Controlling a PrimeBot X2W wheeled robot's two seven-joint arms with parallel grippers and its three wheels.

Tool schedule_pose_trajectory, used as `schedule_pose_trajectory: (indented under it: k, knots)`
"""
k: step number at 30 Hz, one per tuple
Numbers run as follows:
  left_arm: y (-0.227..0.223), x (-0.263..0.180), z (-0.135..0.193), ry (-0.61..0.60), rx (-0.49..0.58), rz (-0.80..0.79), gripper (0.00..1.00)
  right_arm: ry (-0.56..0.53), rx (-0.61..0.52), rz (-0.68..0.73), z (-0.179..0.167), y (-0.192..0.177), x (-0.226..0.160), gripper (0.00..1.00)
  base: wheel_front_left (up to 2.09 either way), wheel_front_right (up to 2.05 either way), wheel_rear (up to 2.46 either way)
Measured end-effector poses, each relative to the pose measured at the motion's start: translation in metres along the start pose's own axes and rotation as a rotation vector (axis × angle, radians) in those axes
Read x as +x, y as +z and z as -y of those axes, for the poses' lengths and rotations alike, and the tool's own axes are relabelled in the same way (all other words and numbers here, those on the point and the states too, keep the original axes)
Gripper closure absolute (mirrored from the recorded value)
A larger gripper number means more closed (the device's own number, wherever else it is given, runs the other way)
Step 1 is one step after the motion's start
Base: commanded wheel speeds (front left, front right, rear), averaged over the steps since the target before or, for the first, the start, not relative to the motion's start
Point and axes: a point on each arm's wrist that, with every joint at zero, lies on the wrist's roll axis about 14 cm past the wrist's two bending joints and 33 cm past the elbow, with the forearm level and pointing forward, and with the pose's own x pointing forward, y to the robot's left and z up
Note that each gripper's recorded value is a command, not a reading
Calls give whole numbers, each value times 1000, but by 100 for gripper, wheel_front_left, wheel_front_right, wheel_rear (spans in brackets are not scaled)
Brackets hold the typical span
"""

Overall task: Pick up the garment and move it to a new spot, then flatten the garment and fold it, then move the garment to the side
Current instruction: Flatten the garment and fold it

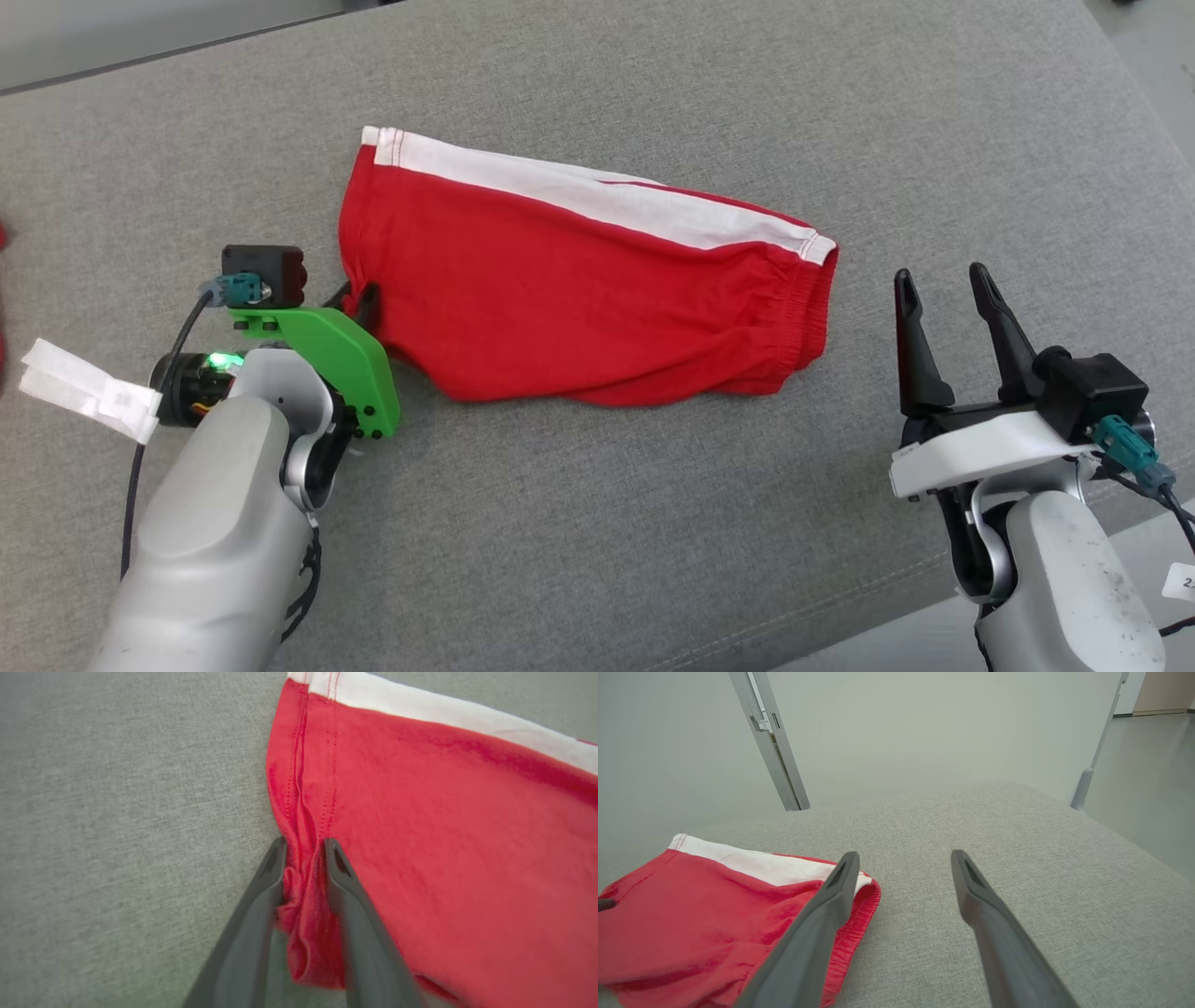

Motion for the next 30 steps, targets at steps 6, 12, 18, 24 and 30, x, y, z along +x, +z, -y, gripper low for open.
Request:
schedule_pose_trajectory:
  k: [6, 12, 18, 24, 30]
  knots:
    - [0, -11, 8, -15, -10, 24, 100, 3, 3, 4, -1, 2, -3, 0, 0, 0, 0]
    - [16, -32, 14, -29, -32, 123, 100, 27, 1, 17, -10, 7, -7, 0, 0, 0, 0]
    - [7, -66, 15, -9, -87, 191, 100, 50, -9, 25, -17, 10, -12, 0, 0, 0, 0]
    - [-17, -104, 3, 70, -187, 223, 100, 90, -16, 36, -31, 14, -11, 0, 0, 0, 0]
    - [-39, -127, -3, 128, -277, 224, 100, 126, -20, 34, -44, 13, -8, 0, 0, 0, 0]
